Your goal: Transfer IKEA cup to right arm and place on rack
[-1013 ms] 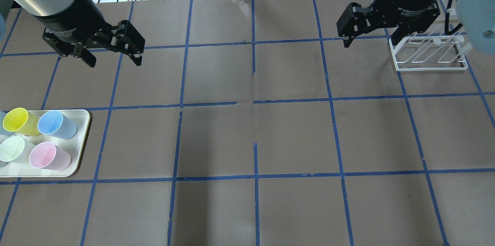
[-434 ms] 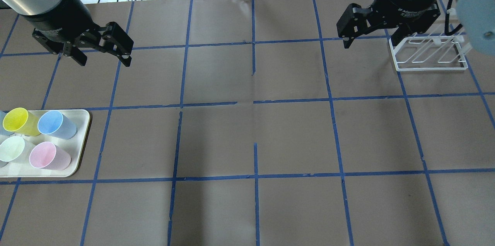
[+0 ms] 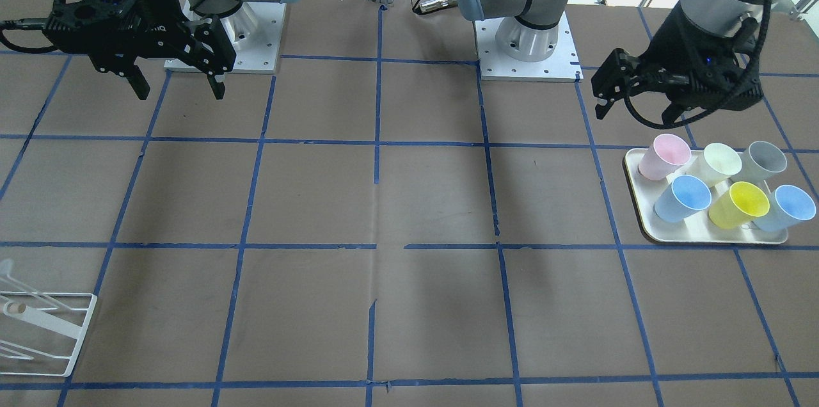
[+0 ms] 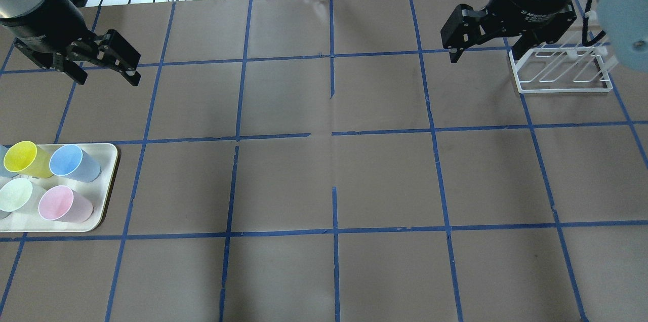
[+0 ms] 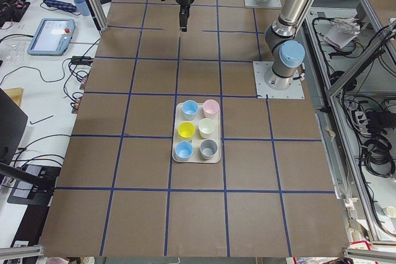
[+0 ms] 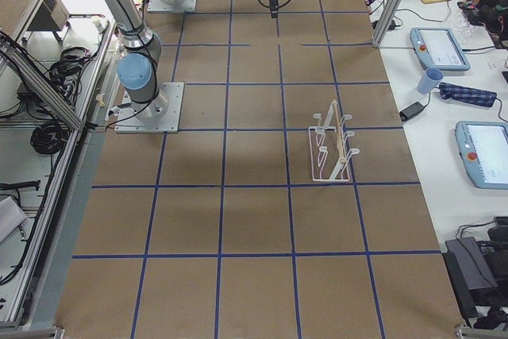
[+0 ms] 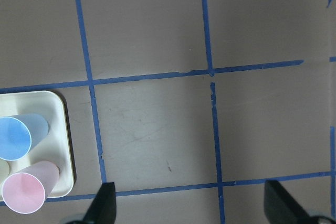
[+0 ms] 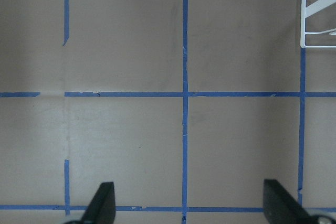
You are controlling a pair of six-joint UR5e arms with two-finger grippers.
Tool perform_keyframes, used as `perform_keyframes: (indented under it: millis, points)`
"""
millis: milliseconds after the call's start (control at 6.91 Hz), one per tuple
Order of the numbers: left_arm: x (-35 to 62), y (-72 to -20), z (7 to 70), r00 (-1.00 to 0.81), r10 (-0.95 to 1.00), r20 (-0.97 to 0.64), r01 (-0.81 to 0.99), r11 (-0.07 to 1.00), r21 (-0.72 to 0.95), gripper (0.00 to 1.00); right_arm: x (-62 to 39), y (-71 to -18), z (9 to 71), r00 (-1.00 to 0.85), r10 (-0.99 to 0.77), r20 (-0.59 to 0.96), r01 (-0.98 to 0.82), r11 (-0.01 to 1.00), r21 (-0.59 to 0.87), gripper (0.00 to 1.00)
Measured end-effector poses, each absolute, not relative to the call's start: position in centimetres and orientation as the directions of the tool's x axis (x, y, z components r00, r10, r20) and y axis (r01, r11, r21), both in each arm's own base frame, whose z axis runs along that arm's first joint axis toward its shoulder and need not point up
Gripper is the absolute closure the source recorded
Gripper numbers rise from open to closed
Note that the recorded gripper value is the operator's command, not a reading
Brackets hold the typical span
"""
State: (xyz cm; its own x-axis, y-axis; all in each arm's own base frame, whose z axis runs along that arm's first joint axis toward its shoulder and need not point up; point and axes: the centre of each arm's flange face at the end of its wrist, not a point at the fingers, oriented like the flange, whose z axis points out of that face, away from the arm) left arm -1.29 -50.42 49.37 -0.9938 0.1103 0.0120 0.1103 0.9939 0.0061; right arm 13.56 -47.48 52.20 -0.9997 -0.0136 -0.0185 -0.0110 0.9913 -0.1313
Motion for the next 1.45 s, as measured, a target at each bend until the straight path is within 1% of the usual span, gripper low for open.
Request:
perform_keyframes:
  millis: [289,579,868,1158,1447]
  points:
    - [5.2,-49.7,47.5,-0.992,0.121,0.021,0.122,0.992,0.039,0.00,13.5,-47.5,52.2,-1.000,-0.013,-0.018,-0.011,0.991,-0.130,0.00]
    - [13.3,-46.7,42.9,-0.996,0.070,0.053,0.074,0.993,0.087,0.00,13.5,-47.5,52.2,-1.000,-0.012,-0.017,-0.010,0.991,-0.130,0.00]
    - [19.1,-44.4,38.3,-0.999,0.036,0.013,0.037,0.998,0.057,0.00,13.5,-47.5,52.3,-1.000,-0.014,-0.018,-0.011,0.991,-0.131,0.00]
    - [26.7,-42.2,36.2,-0.991,0.121,-0.052,0.120,0.992,0.028,0.00,13.5,-47.5,52.3,-1.000,-0.013,-0.018,-0.011,0.991,-0.131,0.00]
    - [32.8,-40.2,34.5,-0.988,0.154,-0.025,0.154,0.988,-0.005,0.00,13.5,-47.5,52.3,-1.000,-0.014,-0.018,-0.011,0.991,-0.132,0.00]
